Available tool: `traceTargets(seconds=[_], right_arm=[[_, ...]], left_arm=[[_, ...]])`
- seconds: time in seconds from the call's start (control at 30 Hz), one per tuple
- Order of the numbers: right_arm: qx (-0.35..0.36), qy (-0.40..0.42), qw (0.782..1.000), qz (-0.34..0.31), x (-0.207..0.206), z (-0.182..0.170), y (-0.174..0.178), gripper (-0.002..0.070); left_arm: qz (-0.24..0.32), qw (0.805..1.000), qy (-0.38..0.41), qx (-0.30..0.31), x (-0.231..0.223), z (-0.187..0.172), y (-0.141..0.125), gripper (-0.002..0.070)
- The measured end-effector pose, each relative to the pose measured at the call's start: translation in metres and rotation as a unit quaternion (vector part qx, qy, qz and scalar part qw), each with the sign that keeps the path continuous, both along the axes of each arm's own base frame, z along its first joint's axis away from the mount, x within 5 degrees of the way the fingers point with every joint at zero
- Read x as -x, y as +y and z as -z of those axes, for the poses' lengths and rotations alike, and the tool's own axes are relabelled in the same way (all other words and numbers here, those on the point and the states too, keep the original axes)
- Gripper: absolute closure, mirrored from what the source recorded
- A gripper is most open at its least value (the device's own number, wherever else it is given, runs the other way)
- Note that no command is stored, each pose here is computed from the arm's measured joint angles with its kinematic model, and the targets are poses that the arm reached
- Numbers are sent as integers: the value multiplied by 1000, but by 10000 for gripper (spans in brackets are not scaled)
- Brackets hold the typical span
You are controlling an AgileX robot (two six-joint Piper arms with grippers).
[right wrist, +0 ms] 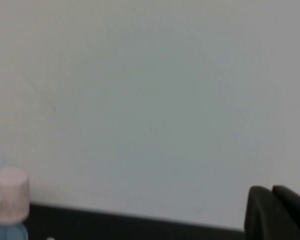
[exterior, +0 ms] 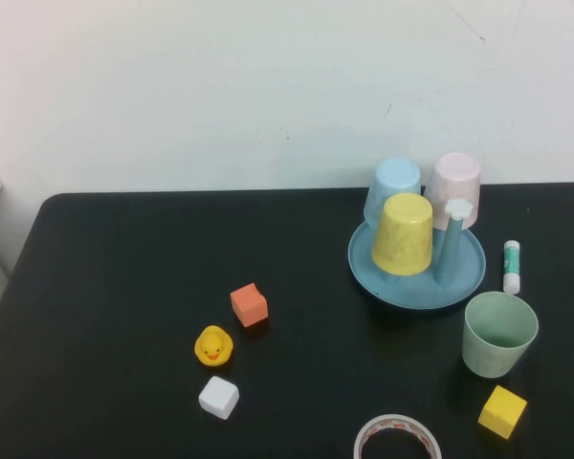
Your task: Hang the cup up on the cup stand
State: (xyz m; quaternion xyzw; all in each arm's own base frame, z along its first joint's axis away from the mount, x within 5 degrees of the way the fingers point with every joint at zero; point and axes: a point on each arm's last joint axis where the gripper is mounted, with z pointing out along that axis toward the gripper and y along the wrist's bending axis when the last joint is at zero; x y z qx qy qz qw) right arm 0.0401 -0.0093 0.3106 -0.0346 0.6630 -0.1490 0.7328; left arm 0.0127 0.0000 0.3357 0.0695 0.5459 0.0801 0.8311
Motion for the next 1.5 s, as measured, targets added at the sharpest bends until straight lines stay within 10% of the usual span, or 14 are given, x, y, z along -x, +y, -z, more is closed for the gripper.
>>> traceTargets(seconds=[0.4, 0.87, 1.2, 1.5], right_arm=[[-64, 369, 924, -76, -76, 34, 9, 678], [-60, 458, 861, -215, -161, 78, 26, 675], [-26, 489, 830, -267, -249, 98, 38, 287], [4, 522, 807, -275, -310, 143, 41, 244]], left_arm=[[0, 985, 172, 12, -13, 31, 0, 676], [21, 964, 255, 66, -30, 80, -3, 676], [50, 959, 254, 118, -30, 79, -6, 676], [47, 959, 253, 114, -30, 79, -6, 676]])
